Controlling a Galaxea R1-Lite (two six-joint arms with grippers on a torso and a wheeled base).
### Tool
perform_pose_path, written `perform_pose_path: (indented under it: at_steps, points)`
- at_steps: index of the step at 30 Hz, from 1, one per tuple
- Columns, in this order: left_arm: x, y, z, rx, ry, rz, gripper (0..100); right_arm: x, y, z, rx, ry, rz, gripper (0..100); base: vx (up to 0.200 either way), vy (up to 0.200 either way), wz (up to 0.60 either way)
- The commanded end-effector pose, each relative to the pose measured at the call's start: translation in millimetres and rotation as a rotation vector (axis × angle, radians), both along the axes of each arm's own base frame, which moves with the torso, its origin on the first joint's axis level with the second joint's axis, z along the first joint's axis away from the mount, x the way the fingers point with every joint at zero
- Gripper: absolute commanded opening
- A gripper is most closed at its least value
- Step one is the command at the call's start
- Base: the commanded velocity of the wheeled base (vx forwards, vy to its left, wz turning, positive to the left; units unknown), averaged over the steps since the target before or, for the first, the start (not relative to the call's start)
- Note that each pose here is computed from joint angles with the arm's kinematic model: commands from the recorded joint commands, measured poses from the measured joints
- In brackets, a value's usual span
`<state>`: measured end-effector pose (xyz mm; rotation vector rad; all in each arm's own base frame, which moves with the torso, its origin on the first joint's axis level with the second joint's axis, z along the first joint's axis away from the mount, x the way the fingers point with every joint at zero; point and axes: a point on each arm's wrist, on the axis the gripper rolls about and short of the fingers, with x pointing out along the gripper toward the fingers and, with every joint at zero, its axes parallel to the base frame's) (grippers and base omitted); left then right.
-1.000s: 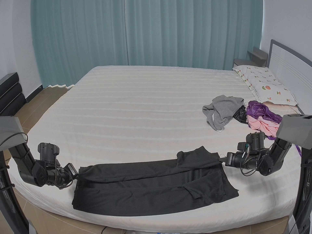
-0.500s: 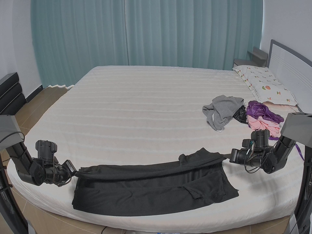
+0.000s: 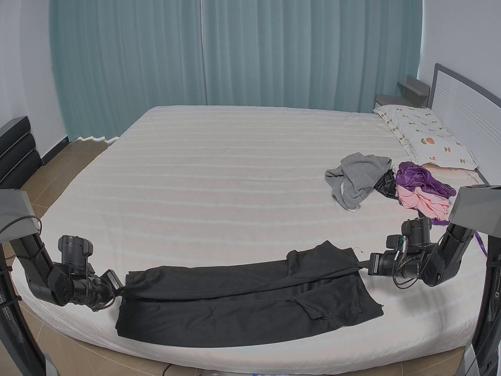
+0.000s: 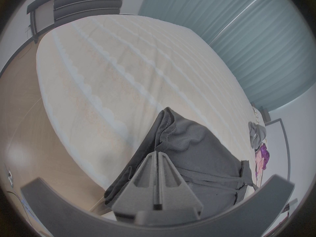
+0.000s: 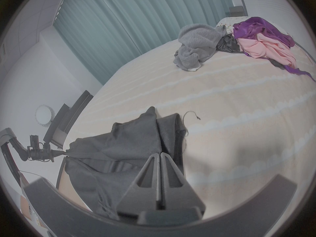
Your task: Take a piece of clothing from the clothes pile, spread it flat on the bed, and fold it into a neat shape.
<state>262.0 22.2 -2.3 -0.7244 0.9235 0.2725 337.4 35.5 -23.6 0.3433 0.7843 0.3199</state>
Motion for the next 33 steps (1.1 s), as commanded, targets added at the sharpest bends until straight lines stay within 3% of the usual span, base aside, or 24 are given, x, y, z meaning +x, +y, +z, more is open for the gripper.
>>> perform_pose_path:
  at_steps: [1,5,6,7,14,22,33]
  points:
    - [-4,-1,-11,0.006,0.048,-0.022,0,-4,1,-8,-0.015,0.032,0.014,0,0.000,0.000,0.00]
    - [-8,-1,-19,0.029,0.081,-0.057,0,-6,1,-16,-0.044,0.044,0.033,0,0.000,0.000,0.00]
    - [-8,-2,-19,0.031,0.083,-0.058,100,-5,1,-17,-0.044,0.044,0.033,0,0.000,0.000,0.00]
    - [-8,-2,-19,0.031,0.083,-0.058,100,-5,2,-16,-0.044,0.042,0.037,100,0.000,0.000,0.00]
    - [-3,1,-11,0.031,0.042,-0.039,100,7,0,3,-0.013,-0.026,0.017,100,0.000,0.000,0.00]
    - [28,2,5,0.016,-0.075,-0.004,100,27,5,8,0.140,-0.001,-0.106,100,0.000,0.000,0.00]
    - [70,-6,-28,0.042,-0.062,0.012,100,43,4,-4,0.166,0.021,-0.135,100,0.000,0.000,0.00]
